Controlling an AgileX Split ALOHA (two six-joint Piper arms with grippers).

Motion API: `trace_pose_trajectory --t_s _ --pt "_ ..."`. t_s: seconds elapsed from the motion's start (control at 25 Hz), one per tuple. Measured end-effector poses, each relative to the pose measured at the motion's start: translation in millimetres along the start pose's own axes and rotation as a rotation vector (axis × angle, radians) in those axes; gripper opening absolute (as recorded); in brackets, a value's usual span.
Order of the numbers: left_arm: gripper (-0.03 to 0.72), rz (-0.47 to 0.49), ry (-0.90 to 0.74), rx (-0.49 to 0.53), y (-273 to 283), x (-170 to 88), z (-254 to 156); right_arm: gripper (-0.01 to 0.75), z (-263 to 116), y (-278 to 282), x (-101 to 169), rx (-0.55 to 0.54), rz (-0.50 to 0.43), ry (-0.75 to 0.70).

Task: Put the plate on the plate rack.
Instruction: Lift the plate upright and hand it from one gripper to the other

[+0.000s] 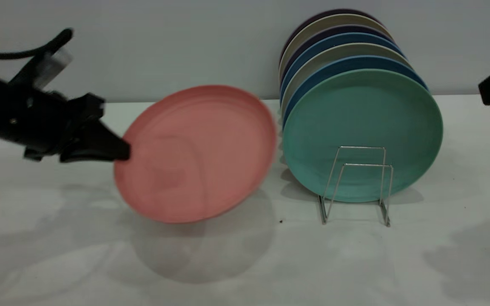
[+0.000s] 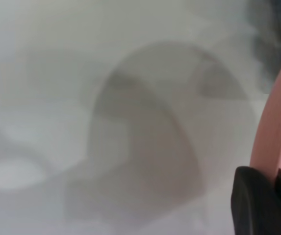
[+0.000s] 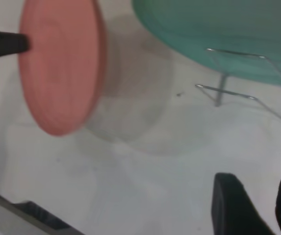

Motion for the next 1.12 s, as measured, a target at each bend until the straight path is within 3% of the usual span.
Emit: trace_pose_trajectory --t_s 0.28,0.52,0.68,0.88,1.12 --pt "0.022 -0.037 -0.113 -0.01 2 -33 4 0.24 -1 -8 20 -0.011 0.129 0.038" --pt "0.022 -0.069 -0.178 0.007 -5 -52 0 0.246 -5 -26 39 0.028 0.147 0.092" --pt "0.022 -0.085 -0.193 0.017 -9 -61 -3 0.306 -8 -39 43 0.058 0.137 0.11" --pt "0.022 -0.096 -0.181 0.007 -9 -64 -2 0.44 -13 -55 43 0.087 0.14 0.092" --pt "0.022 -0.104 -0.171 0.0 -10 -66 -1 0.471 -15 -72 45 0.08 0.145 0.1"
Point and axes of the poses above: a point on each arm's last joint axis where the gripper is mounted, y pointing back along that axis away from the gripper, x along the wrist's bending axis when the last joint is at zero, z = x × y, the point moved 1 cm from there along -y, pointing out along that axis toward the gripper, and after that the axes turned 1 degree about y, right-handed, at the moved point
